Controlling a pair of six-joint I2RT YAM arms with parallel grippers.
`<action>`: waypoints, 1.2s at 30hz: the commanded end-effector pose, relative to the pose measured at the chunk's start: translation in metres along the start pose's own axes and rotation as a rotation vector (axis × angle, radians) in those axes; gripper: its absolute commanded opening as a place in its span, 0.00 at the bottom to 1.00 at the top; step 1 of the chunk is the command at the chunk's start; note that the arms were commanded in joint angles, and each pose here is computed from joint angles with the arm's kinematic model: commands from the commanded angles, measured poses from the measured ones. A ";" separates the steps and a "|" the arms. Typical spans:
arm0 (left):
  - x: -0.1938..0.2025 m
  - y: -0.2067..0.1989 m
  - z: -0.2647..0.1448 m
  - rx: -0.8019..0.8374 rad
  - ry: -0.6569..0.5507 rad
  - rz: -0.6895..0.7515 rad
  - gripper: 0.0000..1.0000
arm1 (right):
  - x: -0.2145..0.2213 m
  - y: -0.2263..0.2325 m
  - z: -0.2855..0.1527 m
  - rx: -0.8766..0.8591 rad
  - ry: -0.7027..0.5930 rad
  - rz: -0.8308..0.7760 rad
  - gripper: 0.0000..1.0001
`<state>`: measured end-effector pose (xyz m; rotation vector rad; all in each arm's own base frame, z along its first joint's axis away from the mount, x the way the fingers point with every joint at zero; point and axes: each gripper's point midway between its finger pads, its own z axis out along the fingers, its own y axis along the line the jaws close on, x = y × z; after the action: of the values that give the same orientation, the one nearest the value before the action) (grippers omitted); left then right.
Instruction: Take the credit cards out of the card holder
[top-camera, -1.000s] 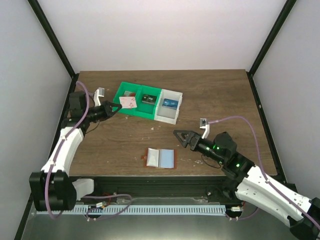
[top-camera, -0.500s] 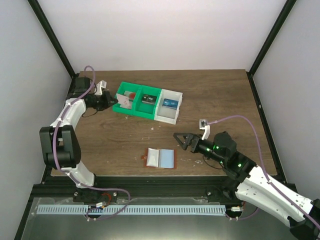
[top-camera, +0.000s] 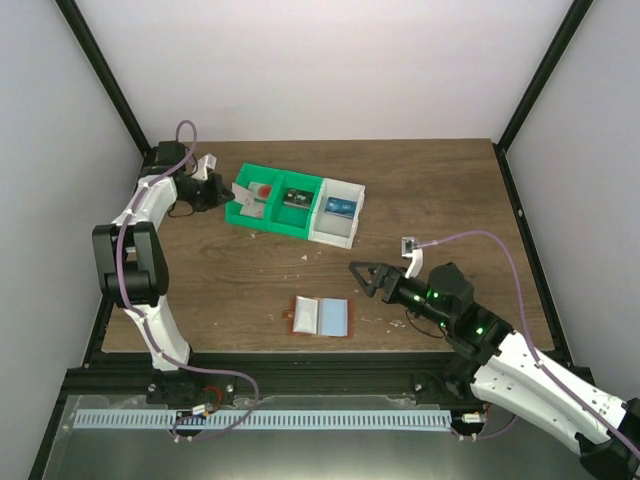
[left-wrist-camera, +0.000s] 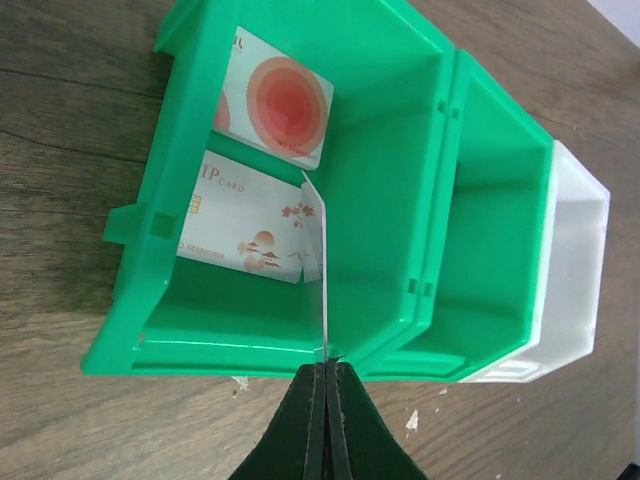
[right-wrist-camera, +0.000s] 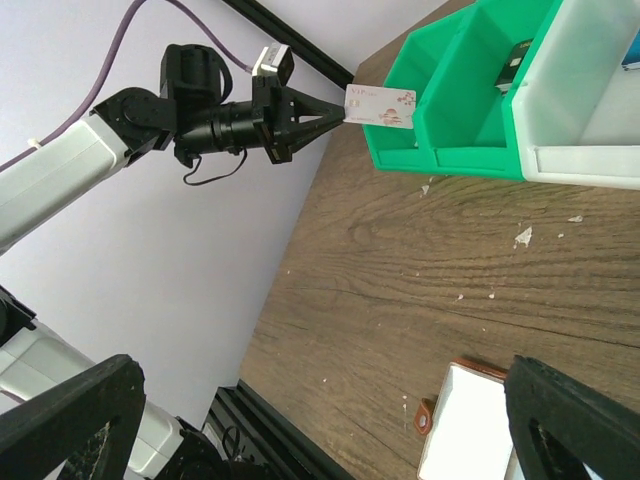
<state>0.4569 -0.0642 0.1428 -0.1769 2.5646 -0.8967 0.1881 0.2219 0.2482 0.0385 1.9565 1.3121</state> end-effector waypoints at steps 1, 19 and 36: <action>-0.003 0.005 0.006 -0.001 0.023 -0.004 0.00 | -0.014 0.011 0.000 -0.019 -0.050 0.000 1.00; -0.001 0.013 0.038 -0.001 0.096 -0.013 0.00 | -0.019 0.012 0.001 -0.013 -0.067 -0.003 1.00; -0.004 0.017 0.053 -0.027 0.123 -0.015 0.05 | -0.018 0.011 0.001 -0.016 -0.070 -0.002 1.00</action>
<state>0.4801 -0.0787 0.1033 -0.1715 2.6723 -0.9279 0.1955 0.2221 0.2454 0.0669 1.9565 1.2862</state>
